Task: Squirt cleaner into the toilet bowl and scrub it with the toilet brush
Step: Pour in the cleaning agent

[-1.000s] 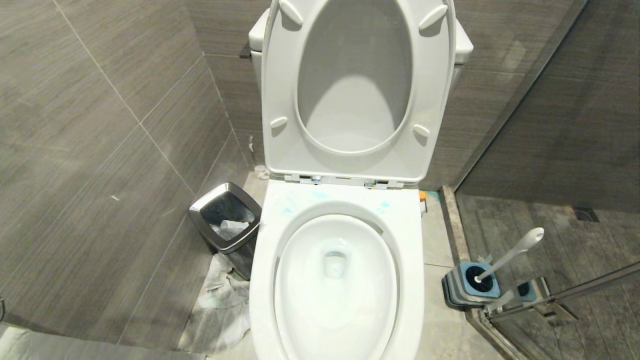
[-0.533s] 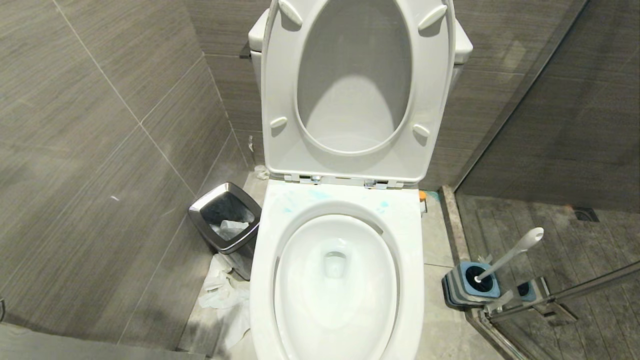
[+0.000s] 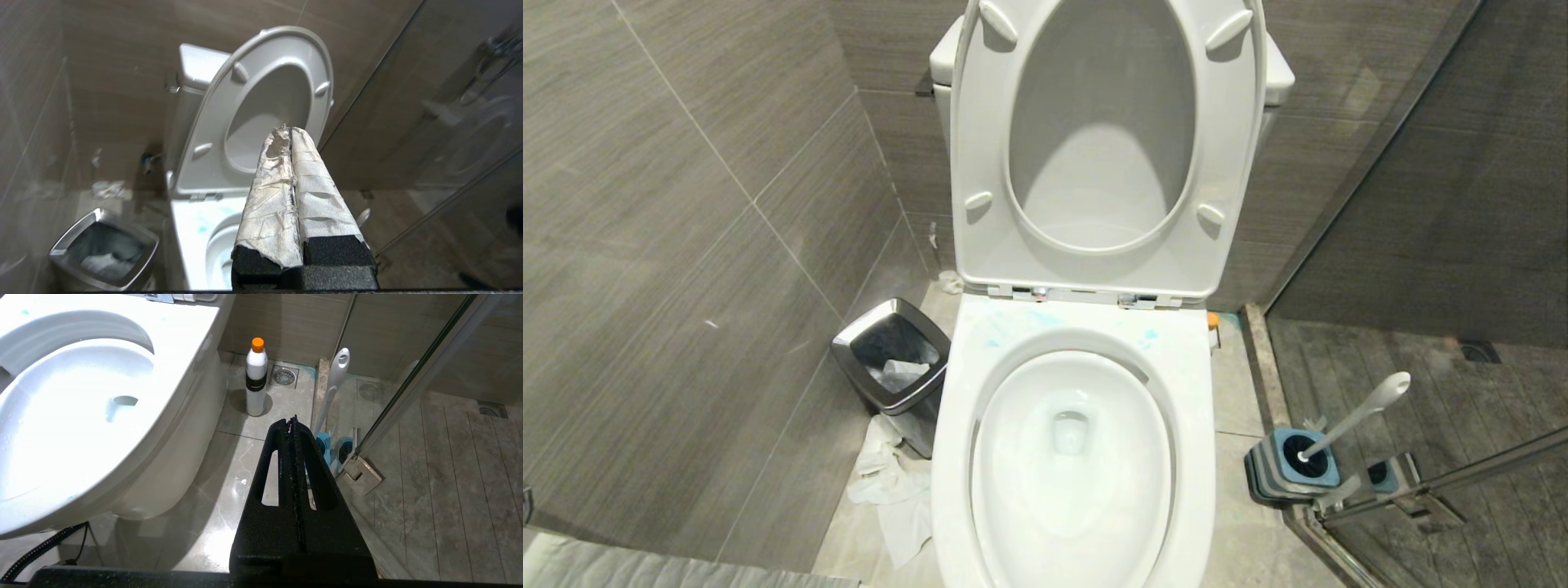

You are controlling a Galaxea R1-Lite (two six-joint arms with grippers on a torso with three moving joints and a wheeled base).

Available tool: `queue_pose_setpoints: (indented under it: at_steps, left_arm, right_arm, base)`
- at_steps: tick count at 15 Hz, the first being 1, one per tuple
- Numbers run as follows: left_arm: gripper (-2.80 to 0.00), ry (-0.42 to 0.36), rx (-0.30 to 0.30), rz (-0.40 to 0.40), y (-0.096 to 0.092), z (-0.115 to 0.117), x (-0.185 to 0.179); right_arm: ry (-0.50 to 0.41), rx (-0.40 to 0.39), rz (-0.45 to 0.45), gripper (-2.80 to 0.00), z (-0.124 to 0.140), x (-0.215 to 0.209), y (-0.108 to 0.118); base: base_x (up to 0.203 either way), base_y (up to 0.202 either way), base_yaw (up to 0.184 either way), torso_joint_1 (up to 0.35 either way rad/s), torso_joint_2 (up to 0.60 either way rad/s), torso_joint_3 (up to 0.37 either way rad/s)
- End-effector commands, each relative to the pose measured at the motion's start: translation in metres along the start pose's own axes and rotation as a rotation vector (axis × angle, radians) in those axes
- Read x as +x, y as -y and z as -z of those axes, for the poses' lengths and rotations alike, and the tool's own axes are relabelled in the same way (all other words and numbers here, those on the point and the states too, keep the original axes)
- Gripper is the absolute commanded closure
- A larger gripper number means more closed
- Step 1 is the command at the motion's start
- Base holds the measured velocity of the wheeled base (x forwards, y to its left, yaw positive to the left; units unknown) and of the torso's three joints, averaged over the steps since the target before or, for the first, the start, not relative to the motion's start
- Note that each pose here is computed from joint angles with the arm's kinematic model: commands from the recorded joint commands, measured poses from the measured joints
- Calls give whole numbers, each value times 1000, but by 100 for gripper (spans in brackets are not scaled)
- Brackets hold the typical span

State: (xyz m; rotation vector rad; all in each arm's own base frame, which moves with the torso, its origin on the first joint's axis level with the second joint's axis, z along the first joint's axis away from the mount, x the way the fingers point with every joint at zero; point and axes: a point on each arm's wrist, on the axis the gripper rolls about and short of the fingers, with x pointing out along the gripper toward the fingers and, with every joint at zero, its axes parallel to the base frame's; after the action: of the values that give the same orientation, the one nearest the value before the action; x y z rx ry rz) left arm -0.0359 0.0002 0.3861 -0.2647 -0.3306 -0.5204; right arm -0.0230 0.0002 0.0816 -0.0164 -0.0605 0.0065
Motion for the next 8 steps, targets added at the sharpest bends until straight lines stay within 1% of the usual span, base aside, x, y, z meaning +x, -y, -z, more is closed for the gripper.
queue_pose_setpoints:
  at_steps: [1, 5, 7, 8]
  left_arm:
    - [0, 42, 37, -21, 10, 28, -51]
    - [0, 32, 75, -107, 14, 74, -79]
    - [0, 13, 84, -132, 12, 96, -86]
    - [0, 1, 100, -146, 10, 107, -89]
  right_arm:
    - [-25, 0, -1, 0, 7, 2, 0]
    - [-24, 0, -1, 0, 7, 2, 0]
    - [-25, -2, -1, 0, 7, 2, 0]
    - [-25, 0, -1, 0, 7, 2, 0]
  base:
    - [0, 0, 0, 0, 0, 0]
    - [0, 0, 0, 0, 0, 0]
    - [0, 0, 0, 0, 0, 0]
    - [0, 0, 0, 0, 0, 0]
